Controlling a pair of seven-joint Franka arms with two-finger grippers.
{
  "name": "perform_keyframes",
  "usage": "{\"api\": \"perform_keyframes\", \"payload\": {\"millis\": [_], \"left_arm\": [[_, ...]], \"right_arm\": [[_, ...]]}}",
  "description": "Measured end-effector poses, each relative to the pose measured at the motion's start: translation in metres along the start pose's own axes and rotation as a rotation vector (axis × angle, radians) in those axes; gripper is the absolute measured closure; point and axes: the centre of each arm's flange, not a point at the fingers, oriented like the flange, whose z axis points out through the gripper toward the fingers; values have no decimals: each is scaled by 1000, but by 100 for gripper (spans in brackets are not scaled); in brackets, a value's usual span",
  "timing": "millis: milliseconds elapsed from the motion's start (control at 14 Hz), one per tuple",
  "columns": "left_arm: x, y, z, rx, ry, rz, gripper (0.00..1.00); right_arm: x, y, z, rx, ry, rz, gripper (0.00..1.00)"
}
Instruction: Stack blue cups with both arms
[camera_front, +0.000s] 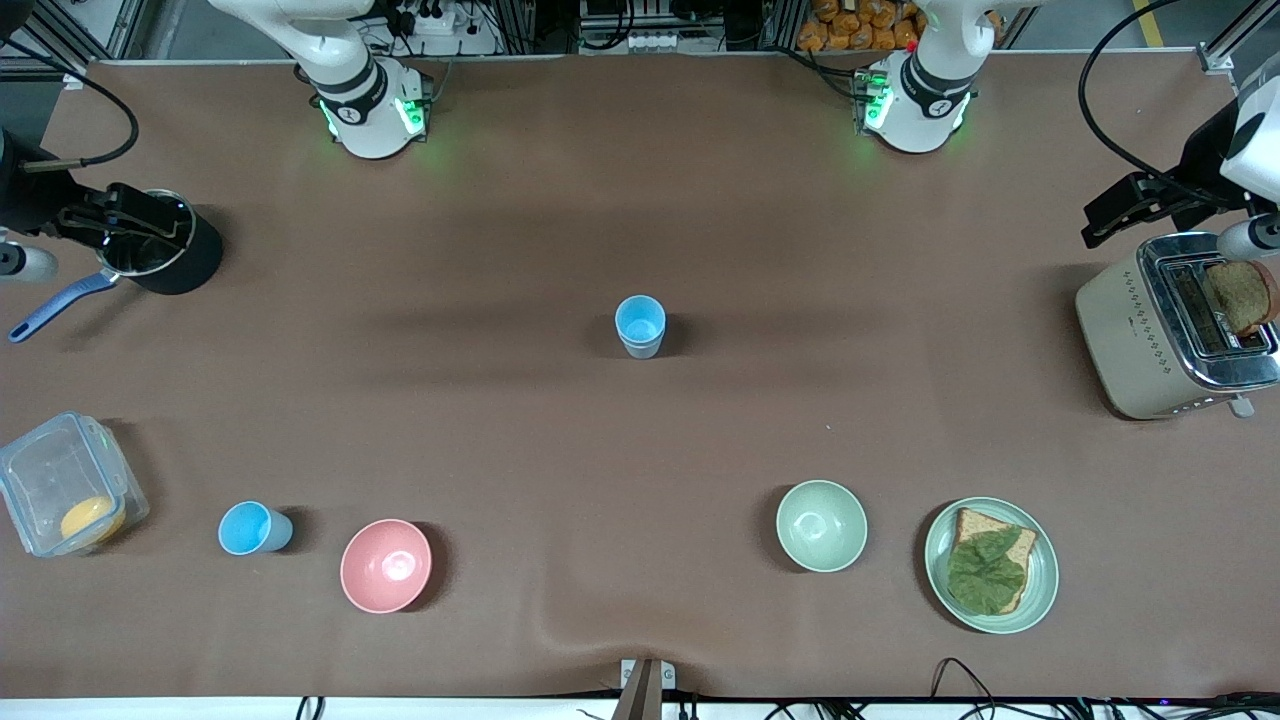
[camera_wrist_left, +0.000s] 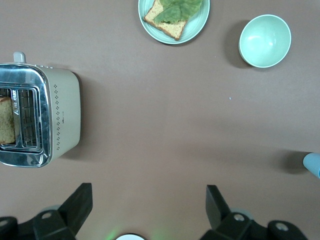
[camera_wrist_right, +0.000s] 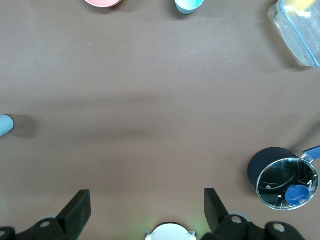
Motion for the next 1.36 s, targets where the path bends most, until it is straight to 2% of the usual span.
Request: {"api": "perform_keyframes", "payload": {"millis": [571,929,1357], "left_arm": [[2,-8,0,-1,0,-10,0],[1,-3,-1,-1,3,118,0],[-2,5,-4,-21,5,139,0]], "right_arm": [[0,0,0,-4,-1,0,0],[0,-1,1,-16,-2,-2,0],[0,-6,1,-40,-1,-11,0]]}}
